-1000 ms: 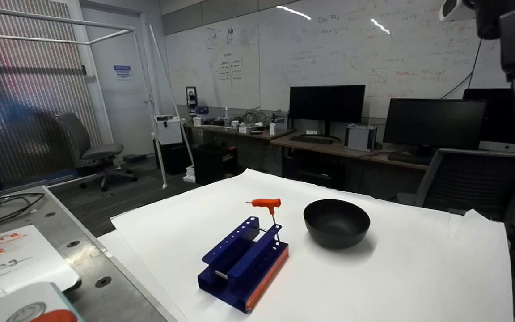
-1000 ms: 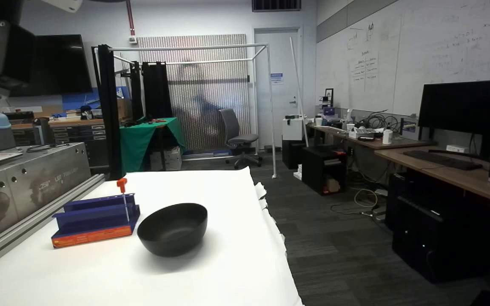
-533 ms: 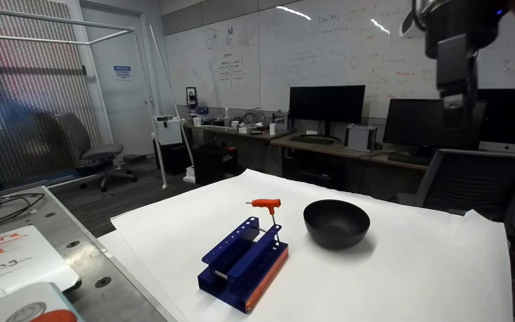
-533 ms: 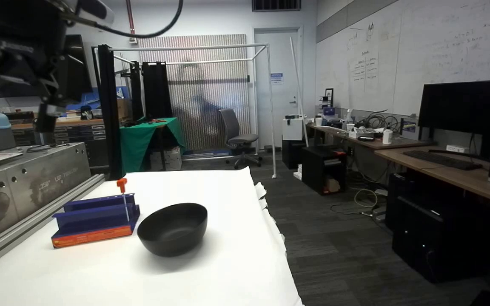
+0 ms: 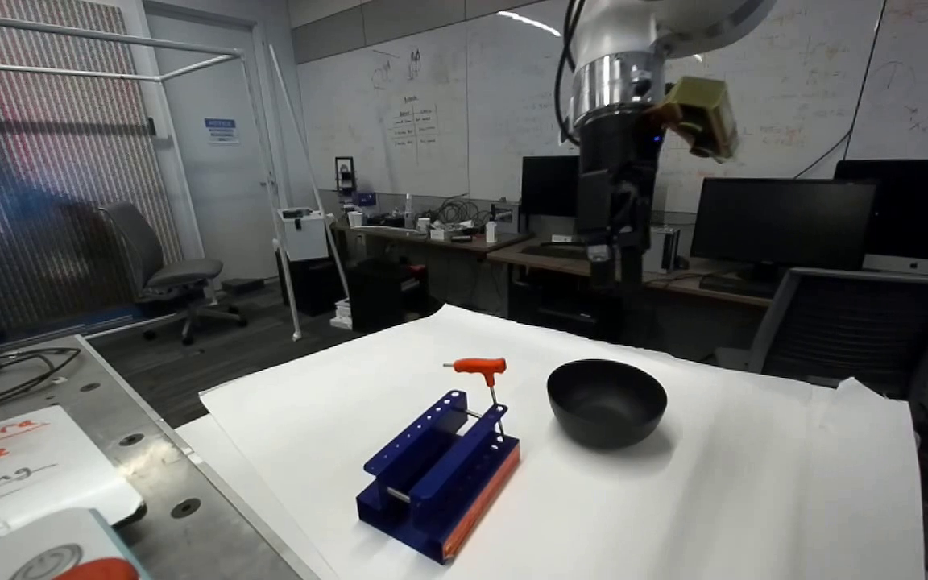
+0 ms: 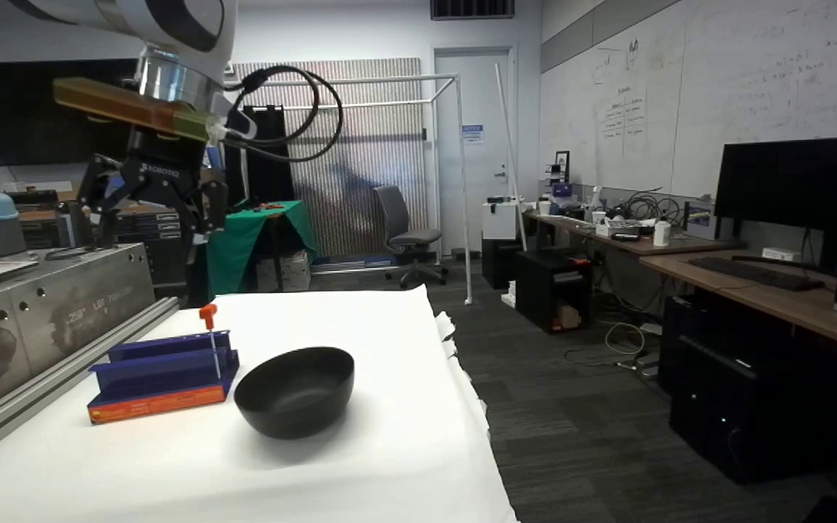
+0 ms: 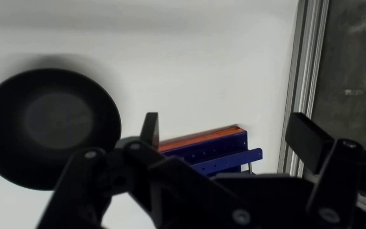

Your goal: Put the metal object with the orange handle in the black bowl

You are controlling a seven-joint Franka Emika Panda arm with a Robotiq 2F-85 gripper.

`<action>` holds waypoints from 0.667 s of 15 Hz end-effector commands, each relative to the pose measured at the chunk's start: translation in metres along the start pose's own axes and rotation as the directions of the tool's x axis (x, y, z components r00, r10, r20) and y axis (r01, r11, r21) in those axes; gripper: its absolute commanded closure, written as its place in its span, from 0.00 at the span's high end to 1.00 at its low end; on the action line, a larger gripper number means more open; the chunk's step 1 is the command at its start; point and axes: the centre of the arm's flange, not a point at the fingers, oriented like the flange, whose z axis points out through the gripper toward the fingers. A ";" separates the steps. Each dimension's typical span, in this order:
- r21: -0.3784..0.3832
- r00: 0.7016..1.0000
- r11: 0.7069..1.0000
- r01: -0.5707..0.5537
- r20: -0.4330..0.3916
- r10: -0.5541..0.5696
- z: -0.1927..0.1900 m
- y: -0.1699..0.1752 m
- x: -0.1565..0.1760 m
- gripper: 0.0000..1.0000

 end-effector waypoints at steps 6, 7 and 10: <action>-0.131 0.998 0.991 -0.020 -0.064 0.012 0.037 -0.027 0.143 1.00; -0.147 0.998 0.989 -0.024 -0.057 0.016 0.045 -0.028 0.151 1.00; -0.190 0.996 0.981 -0.039 -0.084 0.023 0.066 -0.030 0.172 1.00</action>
